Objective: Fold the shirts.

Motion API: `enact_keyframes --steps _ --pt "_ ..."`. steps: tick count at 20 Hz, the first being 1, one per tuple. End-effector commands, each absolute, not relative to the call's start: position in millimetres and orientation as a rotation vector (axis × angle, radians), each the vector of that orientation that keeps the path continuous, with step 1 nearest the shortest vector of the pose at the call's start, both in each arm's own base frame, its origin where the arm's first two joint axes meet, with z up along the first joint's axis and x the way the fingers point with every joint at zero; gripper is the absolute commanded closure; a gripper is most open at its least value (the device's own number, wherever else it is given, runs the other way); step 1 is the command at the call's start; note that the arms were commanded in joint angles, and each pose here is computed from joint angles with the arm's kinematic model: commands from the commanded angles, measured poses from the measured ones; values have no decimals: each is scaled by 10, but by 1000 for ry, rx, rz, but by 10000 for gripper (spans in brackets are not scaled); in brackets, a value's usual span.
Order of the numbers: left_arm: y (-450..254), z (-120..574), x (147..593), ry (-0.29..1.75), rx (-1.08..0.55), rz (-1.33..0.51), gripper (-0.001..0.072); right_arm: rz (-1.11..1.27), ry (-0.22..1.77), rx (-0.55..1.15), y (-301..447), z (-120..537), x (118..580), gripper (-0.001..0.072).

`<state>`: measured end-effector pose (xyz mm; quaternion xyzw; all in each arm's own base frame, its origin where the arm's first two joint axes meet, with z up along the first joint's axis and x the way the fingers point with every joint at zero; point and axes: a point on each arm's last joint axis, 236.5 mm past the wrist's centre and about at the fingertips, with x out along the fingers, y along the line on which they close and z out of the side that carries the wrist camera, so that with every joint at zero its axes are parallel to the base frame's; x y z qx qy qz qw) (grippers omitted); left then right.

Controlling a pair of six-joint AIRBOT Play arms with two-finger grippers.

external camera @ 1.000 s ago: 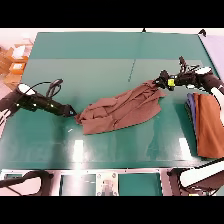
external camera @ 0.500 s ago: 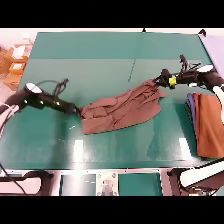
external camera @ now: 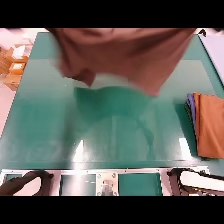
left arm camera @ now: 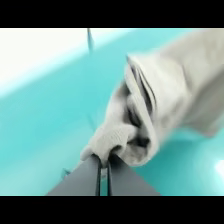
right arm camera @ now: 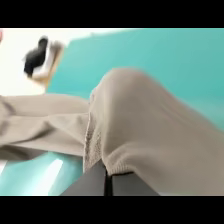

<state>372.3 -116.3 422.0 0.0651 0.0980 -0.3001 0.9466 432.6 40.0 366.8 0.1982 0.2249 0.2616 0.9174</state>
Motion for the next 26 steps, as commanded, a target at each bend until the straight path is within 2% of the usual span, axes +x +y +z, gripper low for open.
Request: enact_keyframes --steps 1,4,6,9,11,15,19,23,26 --pt "-1189 5478 2616 -148 239 -540 684 462 213 249 452 4700 3361 697" --pt "-1060 5718 2150 -243 302 -440 684 369 72 155 514 5106 2764 696" --pt "-932 5746 2060 -248 329 -370 684 311 11 103 545 5249 2526 697" --pt "-808 5417 2292 -107 316 -340 683 303 10 101 543 5238 2507 696" --pt "-789 4939 2659 37 275 -368 683 318 74 168 434 5015 2731 696" --pt "-779 3545 3455 335 135 -424 683 380 313 360 216 3846 3638 696" --pt "-775 1881 4257 602 -16 -456 683 331 594 569 133 1981 4595 696" --pt "-795 492 4990 779 -150 -473 683 245 828 742 90 387 5169 696" --pt "-886 -14 5333 844 -267 -497 682 235 910 853 144 -225 5402 695"
